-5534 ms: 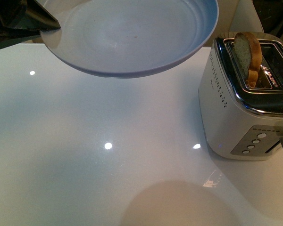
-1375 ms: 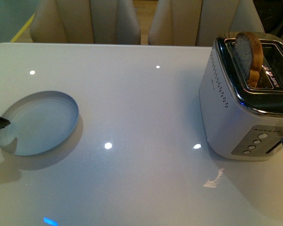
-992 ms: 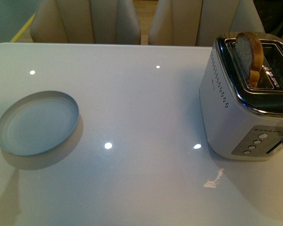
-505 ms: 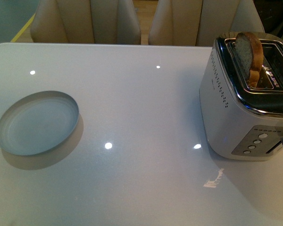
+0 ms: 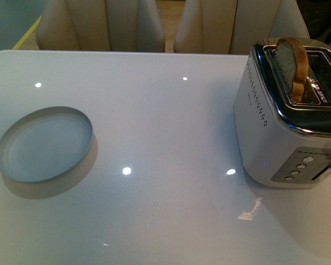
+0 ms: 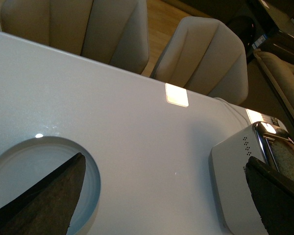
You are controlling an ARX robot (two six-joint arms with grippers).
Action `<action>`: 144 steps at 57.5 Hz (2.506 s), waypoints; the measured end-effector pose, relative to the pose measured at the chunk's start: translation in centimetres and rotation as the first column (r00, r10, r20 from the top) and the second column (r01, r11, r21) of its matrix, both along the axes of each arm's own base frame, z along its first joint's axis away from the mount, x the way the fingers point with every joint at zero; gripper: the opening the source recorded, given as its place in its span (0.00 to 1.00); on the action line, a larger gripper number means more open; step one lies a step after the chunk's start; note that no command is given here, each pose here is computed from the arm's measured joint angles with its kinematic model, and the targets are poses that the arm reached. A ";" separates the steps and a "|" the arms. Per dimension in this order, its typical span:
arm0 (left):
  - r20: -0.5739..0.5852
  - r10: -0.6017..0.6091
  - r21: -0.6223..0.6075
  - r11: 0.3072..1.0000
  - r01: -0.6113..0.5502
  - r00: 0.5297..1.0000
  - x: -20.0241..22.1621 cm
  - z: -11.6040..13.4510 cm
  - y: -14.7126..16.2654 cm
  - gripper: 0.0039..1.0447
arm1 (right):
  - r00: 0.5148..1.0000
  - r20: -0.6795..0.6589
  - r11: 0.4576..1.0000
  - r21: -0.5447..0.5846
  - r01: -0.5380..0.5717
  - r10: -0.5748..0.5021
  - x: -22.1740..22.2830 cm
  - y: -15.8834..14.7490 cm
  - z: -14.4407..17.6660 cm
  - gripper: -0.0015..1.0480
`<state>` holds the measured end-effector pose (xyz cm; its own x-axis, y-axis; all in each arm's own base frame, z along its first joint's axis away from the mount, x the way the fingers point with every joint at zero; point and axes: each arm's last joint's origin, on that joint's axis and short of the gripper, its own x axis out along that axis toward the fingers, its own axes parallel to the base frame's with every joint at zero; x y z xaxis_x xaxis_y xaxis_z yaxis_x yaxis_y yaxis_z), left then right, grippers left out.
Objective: Left arm holds plate, right arm toasts bread
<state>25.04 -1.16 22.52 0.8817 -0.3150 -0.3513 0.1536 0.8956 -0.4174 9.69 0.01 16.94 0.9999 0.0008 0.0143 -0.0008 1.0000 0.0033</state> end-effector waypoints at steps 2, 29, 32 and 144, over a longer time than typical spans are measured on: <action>0.000 0.001 0.000 1.000 -0.001 1.000 0.0 0.0 0.0 0.93 | 1.000 0.000 1.000 0.000 0.000 0.000 0.0 0.0 0.0 0.91; 0.428 0.181 0.263 0.912 -0.314 0.885 -3.2 -2.0 1.2 0.54 | 1.000 0.000 1.000 0.000 0.001 -0.001 0.0 0.0 0.0 0.91; 0.441 0.169 0.282 0.906 -0.315 0.882 -4.3 -2.4 1.2 0.40 | 1.000 0.000 1.000 0.000 0.000 0.000 0.0 0.0 0.0 0.91; 0.452 0.158 0.302 0.899 -0.317 0.878 -15.3 -5.7 1.2 0.03 | 1.000 0.000 1.000 0.000 0.000 0.000 0.0 0.0 0.0 0.91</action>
<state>9.73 -0.01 16.77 1.0000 -0.0004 0.0082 0.0005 0.9999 -0.0109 9.69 0.01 16.94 0.9999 0.0004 0.0139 -0.0004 1.0000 0.0033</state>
